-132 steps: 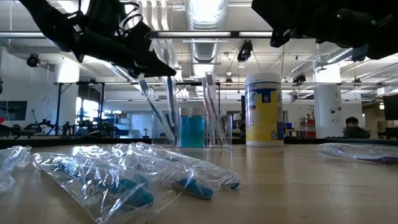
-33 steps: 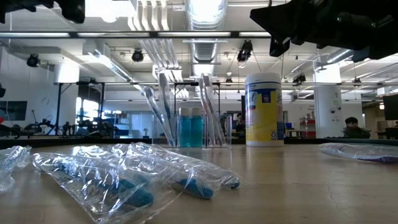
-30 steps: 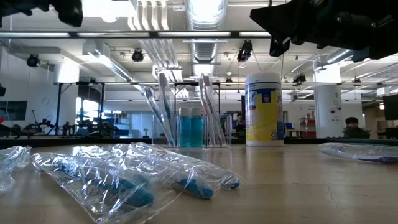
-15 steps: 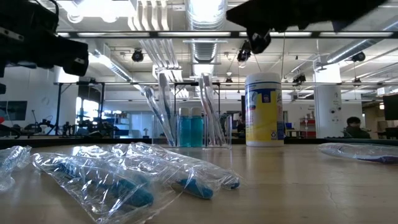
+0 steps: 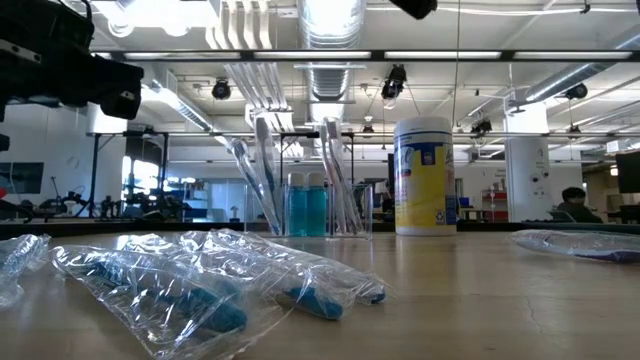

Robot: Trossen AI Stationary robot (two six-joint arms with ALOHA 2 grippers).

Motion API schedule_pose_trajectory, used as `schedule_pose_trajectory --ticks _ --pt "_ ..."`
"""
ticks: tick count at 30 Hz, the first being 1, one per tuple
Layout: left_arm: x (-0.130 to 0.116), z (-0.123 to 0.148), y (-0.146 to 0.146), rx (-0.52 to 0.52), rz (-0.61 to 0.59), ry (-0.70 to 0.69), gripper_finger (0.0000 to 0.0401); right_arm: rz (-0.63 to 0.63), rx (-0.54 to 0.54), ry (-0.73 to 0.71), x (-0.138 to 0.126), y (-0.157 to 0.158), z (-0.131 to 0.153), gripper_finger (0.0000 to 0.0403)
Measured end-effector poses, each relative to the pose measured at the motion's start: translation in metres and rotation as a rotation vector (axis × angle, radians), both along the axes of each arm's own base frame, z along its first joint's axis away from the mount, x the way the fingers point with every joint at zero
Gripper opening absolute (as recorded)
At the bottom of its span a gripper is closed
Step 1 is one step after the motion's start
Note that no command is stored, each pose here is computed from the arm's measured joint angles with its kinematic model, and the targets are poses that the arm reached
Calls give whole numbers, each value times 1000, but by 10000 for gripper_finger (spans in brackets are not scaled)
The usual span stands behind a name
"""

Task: Pick & Place toothbrushing station
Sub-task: Put the blue toothbrush into the transparent organizer

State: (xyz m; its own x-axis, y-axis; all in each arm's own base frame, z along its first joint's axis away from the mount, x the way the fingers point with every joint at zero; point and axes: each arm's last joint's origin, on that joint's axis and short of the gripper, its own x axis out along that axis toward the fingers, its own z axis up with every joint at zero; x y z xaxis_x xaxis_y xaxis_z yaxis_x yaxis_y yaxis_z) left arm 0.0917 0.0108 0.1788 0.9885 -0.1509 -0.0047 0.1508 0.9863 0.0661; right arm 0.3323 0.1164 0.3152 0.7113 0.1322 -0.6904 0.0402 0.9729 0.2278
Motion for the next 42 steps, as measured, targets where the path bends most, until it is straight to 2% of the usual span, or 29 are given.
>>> schedule_pose_trajectory --ticks 4,8,15,18,22,31,42 --pt "0 -1 1 -1 24 4 13 -45 14 69 8 23 -3 158" --pt "0 -1 1 -5 24 4 4 -113 63 174 14 43 -20 187" --pt "0 0 1 -9 24 1 18 -185 154 284 17 83 -53 195" --pt "0 -1 1 -30 22 8 29 -235 169 263 22 94 -66 194" --pt "1 -2 1 -51 22 23 37 -331 172 230 34 101 -88 194" --pt "1 -4 1 -57 22 39 32 -533 155 263 59 96 -149 194" --pt "1 -4 1 -58 22 45 33 -568 107 254 91 95 -175 194"
